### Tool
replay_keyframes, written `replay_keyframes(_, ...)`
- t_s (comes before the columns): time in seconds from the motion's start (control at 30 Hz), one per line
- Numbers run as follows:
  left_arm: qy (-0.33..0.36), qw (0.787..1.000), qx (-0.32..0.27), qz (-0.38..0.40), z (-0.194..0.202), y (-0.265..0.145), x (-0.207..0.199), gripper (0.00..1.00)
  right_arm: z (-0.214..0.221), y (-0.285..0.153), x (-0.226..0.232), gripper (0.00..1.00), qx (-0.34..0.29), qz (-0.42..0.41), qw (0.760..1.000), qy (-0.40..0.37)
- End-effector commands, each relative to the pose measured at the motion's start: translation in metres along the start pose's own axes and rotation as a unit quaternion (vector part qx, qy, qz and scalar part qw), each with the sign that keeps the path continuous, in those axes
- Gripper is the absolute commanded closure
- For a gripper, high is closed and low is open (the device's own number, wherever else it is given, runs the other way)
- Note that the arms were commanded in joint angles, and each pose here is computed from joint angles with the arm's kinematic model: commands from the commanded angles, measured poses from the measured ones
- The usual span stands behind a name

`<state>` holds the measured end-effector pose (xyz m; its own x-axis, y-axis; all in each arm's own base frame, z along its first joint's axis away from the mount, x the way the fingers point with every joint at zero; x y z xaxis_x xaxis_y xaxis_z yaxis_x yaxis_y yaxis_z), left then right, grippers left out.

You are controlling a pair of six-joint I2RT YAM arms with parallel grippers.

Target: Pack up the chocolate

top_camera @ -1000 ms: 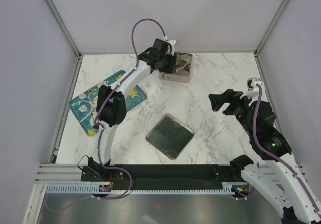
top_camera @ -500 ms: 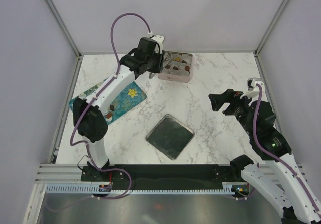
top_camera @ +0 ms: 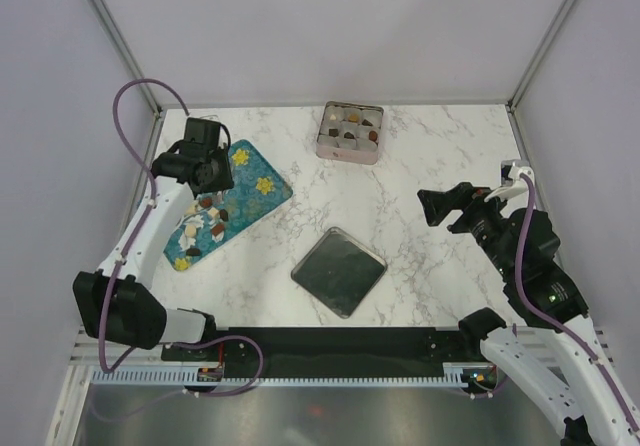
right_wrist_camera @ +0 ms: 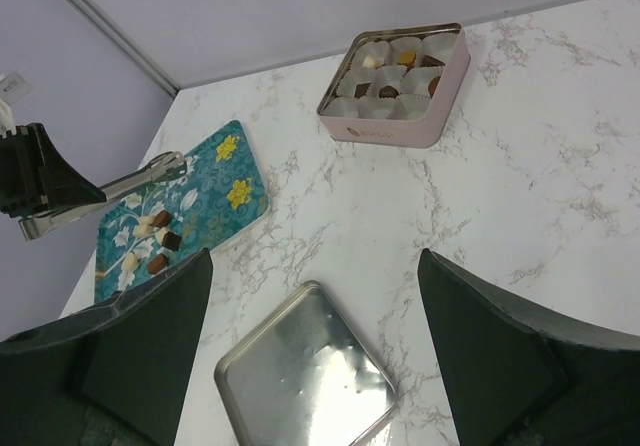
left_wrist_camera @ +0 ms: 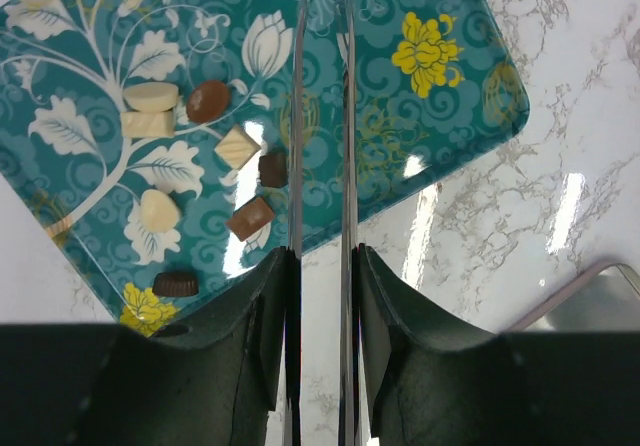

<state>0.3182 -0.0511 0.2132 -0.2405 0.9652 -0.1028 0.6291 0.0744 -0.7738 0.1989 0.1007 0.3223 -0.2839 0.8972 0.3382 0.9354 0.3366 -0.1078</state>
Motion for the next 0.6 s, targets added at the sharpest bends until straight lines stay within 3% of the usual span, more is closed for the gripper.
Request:
replay_keyframes(0.0,-0.044,0.998,-0.034,-0.013,-0.007,-0.016,0.017,0.61,-0.004,-0.004,0.005,0.08,-0.01,-0.017,1.0,0.005)
replay_keyframes(0.57,-0.085,0.991,-0.006,-0.103,0.01,-0.003,0.073,0.59,-0.007,-0.013,0.006,0.08,-0.023,-0.024,0.999,0.004)
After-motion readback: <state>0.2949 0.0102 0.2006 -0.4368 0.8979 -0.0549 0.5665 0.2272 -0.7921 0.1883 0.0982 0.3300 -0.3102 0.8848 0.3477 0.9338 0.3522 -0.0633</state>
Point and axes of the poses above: each gripper's point midway between its finger pads, its own y axis out along the fingers, its own x axis along the line the jaws close on, z = x × y, the point moved 3 cm from there along -y, back along the fingers, and after that the axes turned 8 degrees about -y, right-handed, at the moved point
